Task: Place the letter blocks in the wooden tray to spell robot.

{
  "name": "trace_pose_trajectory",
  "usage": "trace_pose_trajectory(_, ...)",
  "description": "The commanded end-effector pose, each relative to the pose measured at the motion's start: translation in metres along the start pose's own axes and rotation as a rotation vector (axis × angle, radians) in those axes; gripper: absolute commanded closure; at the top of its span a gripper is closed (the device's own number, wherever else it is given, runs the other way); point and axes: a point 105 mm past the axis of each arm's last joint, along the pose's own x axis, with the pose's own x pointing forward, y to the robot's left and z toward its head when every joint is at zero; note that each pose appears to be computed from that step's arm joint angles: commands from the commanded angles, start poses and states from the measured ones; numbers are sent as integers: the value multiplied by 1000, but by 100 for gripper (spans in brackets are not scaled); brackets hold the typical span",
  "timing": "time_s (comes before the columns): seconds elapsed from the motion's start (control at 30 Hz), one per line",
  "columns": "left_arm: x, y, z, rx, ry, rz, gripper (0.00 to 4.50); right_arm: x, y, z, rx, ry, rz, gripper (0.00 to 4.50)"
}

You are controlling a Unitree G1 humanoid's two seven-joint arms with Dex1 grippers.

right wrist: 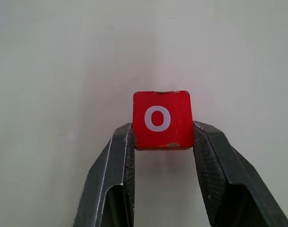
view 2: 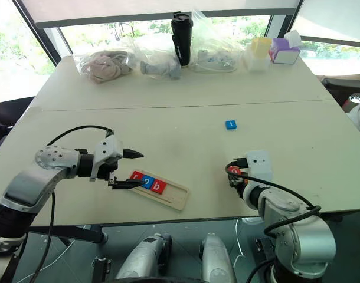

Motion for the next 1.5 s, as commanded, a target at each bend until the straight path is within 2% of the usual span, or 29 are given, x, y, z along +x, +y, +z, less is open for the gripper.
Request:
trace_pose_trajectory(0.03, -1, 4, 4, 31, -4, 3, 0, -2, 16, 1, 6, -23, 21, 335)
trace_pose_trajectory(0.23, -3, 4, 0, 36, 14, 6, 0, -2, 29, 1, -8, -21, 100, 24)
trace_pose_trajectory(0.27, -3, 4, -1, 36, 15, 7, 0, -4, 29, 2, -32, -20, 120, 11)
trace_pose_trajectory(0.3, -4, 4, -1, 35, 17, 7, 0, -7, 27, 4, -71, -22, 149, 11)
trace_pose_trajectory(0.43, -6, 5, -3, 37, 28, 6, 0, -48, 12, 51, -507, -173, 355, 11)
trace_pose_trajectory(0.5, -7, 6, -3, 39, 32, 6, 0, -57, -1, 48, -628, -138, 437, 11)
trace_pose_trajectory(0.6, -8, 8, -3, 48, 38, 6, 0, -48, -26, 36, -783, -66, 476, 11)
trace_pose_trajectory(0.83, -15, 5, 1, 92, 52, -11, 0, -17, -31, 28, -946, -81, 669, 11)
trace_pose_trajectory(1.0, -36, -17, 9, 112, 69, -115, 0, 4, -33, 27, -1010, -60, 769, 11)
trace_pose_trajectory(1.13, -41, -29, 12, 134, 80, -174, 0, 14, -35, 25, -1022, -43, 810, 11)
trace_pose_trajectory(1.37, -34, -30, 9, 164, 84, -180, 0, 25, -33, 19, -1028, -19, 849, 11)
trace_pose_trajectory(1.47, -31, -31, 11, 164, 73, -177, 0, 31, -34, 20, -1024, -21, 844, 97)
trace_pose_trajectory(1.5, -30, -30, 11, 164, 70, -176, 0, 33, -34, 20, -1019, -21, 843, 151)
